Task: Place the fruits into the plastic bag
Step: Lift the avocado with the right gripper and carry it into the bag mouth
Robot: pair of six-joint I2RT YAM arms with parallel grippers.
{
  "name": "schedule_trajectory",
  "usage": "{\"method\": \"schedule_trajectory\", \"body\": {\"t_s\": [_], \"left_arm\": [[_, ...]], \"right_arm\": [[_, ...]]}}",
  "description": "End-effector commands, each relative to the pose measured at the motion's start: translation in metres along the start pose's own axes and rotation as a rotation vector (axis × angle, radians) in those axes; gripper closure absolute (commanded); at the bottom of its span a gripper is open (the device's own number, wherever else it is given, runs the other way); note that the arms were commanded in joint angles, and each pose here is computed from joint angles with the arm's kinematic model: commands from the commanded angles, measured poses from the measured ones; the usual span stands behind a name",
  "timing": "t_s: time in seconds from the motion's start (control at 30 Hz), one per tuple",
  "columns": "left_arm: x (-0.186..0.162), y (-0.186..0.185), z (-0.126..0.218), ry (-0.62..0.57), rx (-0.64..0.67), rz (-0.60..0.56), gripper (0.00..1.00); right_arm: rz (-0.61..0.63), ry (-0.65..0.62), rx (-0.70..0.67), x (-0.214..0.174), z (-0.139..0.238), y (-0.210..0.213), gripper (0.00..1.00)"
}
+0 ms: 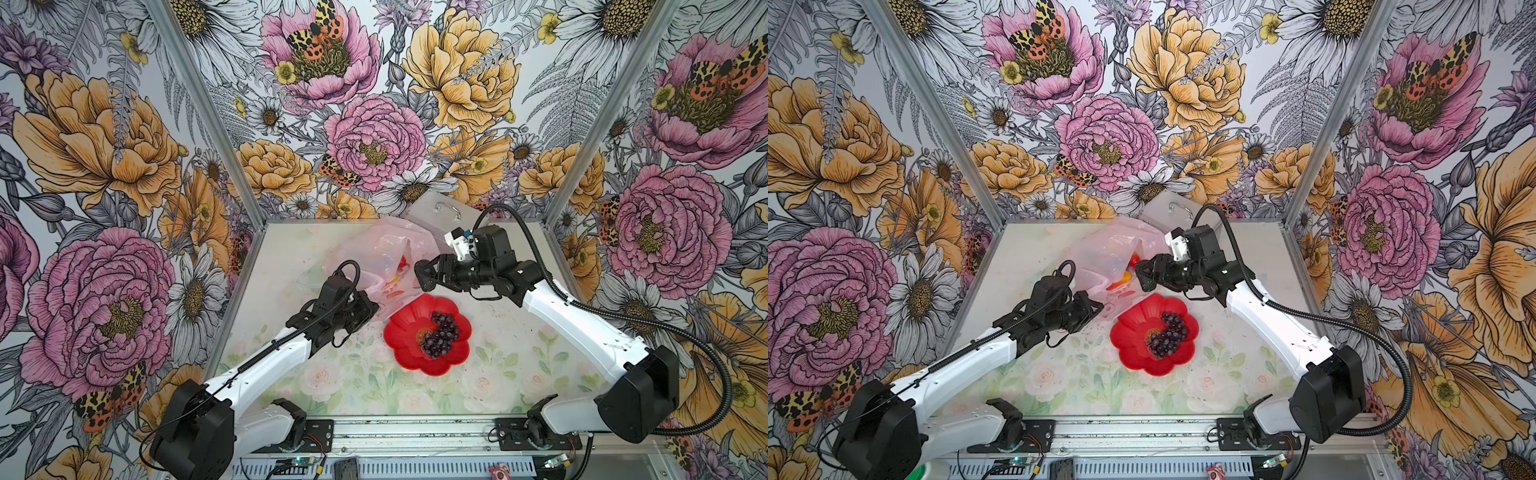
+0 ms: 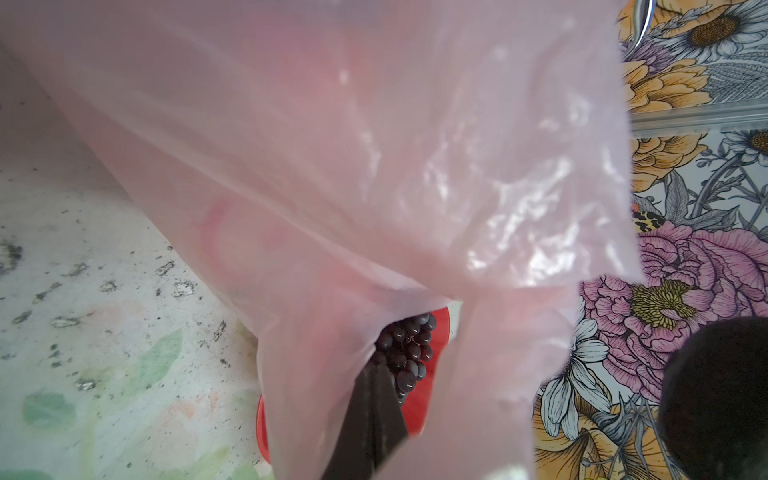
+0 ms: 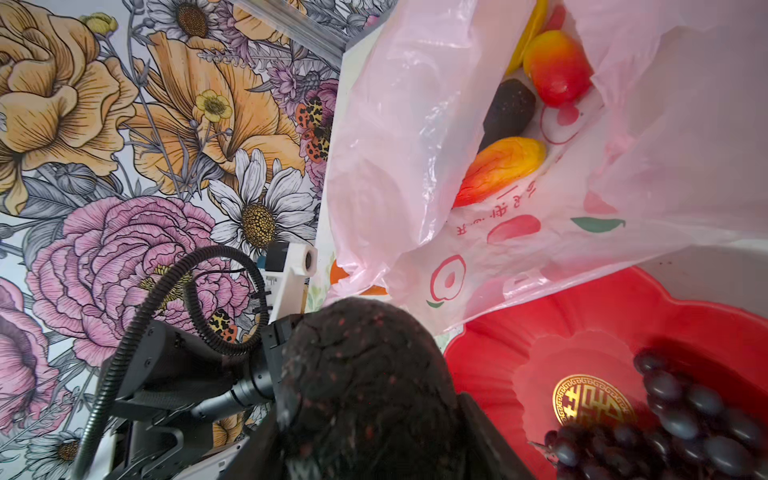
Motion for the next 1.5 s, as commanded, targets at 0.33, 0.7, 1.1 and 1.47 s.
{"method": "schedule_trajectory", "body": {"t_s": [0.33, 0.7, 1.1, 1.47], "left_arm": [[0.007, -0.013, 0.004, -0.023, -0.035, 0.001, 1.0], [0.011, -0.033, 0.008, -0.036, -0.065, -0.004, 1.0], [0.012, -0.045, 0.017, -0.032, -0.08, -0.027, 1.0], [0.009, -0.047, 0.02, -0.012, -0.079, -0.059, 1.0]], "right_arm": [[-0.367, -0.209, 0.065, 0.046, -0.011, -0.031, 0.52], [-0.521, -0.147, 0.064, 0.033, -0.065, -0.063, 0.53], [-0.533, -0.032, 0.091, 0.03, -0.143, -0.056, 0.52], [-0.569, -0.05, 0.102, 0.069, -0.212, -0.064, 0.52]]}}
Point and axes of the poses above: each gripper's point midway between its finger pads, its own z axis back along the fingers, its own y axis along the line the jaws close on, x = y × z, the point moved 3 cm from there along z, back along the fingers, and after that the axes turned 15 degrees about z, right-handed, at the moved point
